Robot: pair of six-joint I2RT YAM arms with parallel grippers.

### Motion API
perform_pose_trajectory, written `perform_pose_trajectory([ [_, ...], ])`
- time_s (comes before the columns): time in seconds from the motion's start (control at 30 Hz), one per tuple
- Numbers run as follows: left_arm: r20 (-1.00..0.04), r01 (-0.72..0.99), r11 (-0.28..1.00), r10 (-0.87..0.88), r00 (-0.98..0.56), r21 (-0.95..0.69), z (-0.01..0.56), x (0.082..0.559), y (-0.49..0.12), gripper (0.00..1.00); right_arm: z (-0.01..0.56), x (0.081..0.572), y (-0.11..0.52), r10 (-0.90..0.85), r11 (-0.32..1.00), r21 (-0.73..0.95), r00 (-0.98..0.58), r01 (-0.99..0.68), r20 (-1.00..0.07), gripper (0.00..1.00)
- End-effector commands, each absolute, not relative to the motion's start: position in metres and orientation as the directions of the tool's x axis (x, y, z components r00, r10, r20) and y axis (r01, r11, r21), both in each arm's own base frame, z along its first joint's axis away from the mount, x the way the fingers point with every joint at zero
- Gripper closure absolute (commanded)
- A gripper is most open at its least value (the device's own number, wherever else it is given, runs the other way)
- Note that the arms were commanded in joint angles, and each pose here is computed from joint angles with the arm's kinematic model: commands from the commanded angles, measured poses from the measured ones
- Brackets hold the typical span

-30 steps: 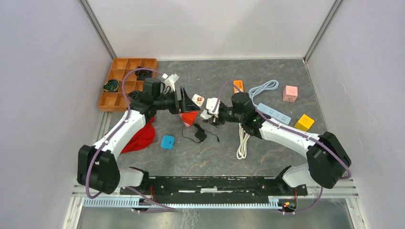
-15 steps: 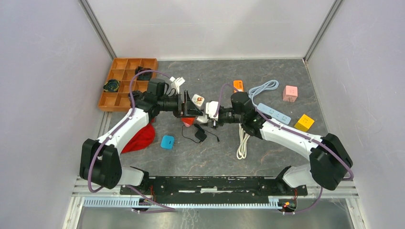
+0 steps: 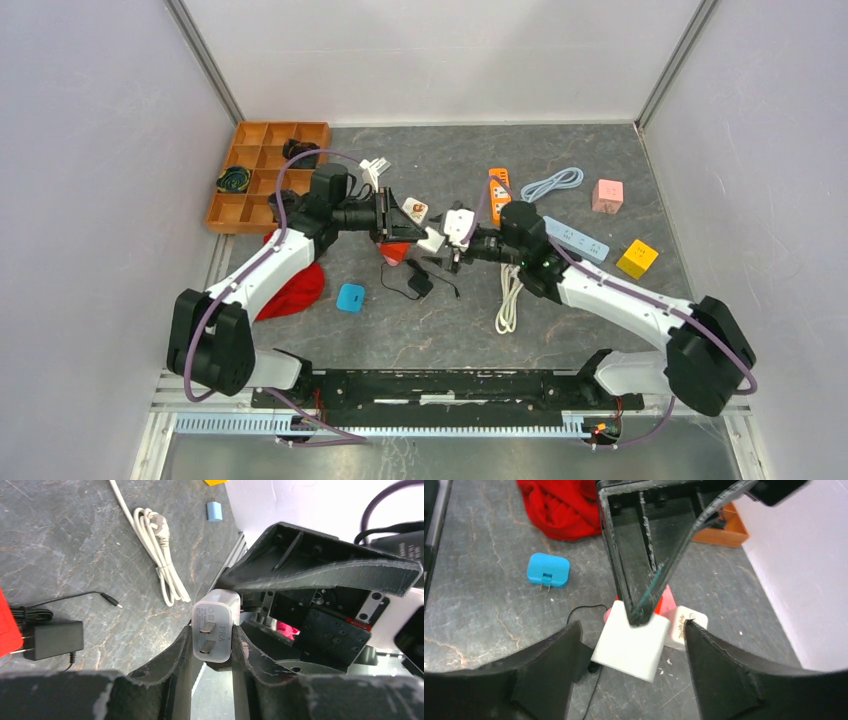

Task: Insert the plug
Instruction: Pick up the plug from the center of the board.

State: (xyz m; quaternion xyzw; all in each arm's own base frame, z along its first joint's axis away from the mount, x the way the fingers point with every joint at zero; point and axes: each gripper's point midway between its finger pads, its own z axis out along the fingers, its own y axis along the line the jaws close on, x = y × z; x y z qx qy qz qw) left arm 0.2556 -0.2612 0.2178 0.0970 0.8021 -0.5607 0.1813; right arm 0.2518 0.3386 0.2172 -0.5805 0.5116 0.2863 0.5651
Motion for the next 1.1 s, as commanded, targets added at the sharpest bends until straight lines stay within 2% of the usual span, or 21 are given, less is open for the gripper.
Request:
perform_pose_trajectory([
  [0.0, -0.349, 0.318, 0.221, -0.118, -0.930, -0.922, 0.258, 0.251, -0.270, 0.82, 0.284, 0.259, 0.320, -0.086, 0.397, -0.416, 0.419, -0.818, -0.904, 0.03],
  [0.07, -0.328, 0.298, 0.185, -0.158, -0.932, -0.937, 0.270, 0.252, -0.271, 0.82, 0.297, 0.254, 0.313, -0.036, 0.429, -0.412, 0.440, -0.804, -0.897, 0.02],
  [0.33, -0.264, 0.280, -0.021, -0.272, -0.925, -0.960, 0.331, 0.251, -0.271, 0.83, 0.327, 0.237, 0.308, 0.042, 0.417, -0.417, 0.475, -0.808, -0.879, 0.02],
  [0.37, -0.244, 0.265, -0.042, -0.274, -0.930, -0.963, 0.336, 0.250, -0.271, 0.84, 0.330, 0.233, 0.309, 0.062, 0.406, -0.416, 0.479, -0.813, -0.875, 0.04],
  [0.43, -0.240, 0.267, -0.065, -0.271, -0.932, -0.962, 0.344, 0.248, -0.271, 0.84, 0.339, 0.227, 0.310, 0.115, 0.397, -0.395, 0.472, -0.828, -0.874, 0.19],
  [0.47, -0.240, 0.267, -0.072, -0.267, -0.934, -0.961, 0.346, 0.247, -0.271, 0.84, 0.342, 0.225, 0.311, 0.137, 0.390, -0.380, 0.461, -0.839, -0.877, 0.22],
  [0.63, -0.242, 0.273, -0.100, -0.249, -0.938, -0.957, 0.355, 0.239, -0.269, 0.84, 0.360, 0.228, 0.301, 0.217, 0.465, -0.320, 0.457, -0.825, -0.863, 0.30],
  [0.73, -0.245, 0.277, -0.111, -0.238, -0.940, -0.955, 0.359, 0.235, -0.269, 0.84, 0.365, 0.231, 0.307, 0.221, 0.450, -0.307, 0.438, -0.838, -0.872, 0.40],
  [0.83, -0.249, 0.282, -0.115, -0.239, -0.939, -0.953, 0.362, 0.232, -0.268, 0.84, 0.366, 0.229, 0.314, 0.247, 0.418, -0.286, 0.411, -0.862, -0.878, 0.42],
  [1.07, -0.237, 0.270, -0.120, -0.235, -0.943, -0.955, 0.362, 0.231, -0.268, 0.84, 0.364, 0.229, 0.309, 0.289, 0.441, -0.256, 0.406, -0.860, -0.867, 0.44],
])
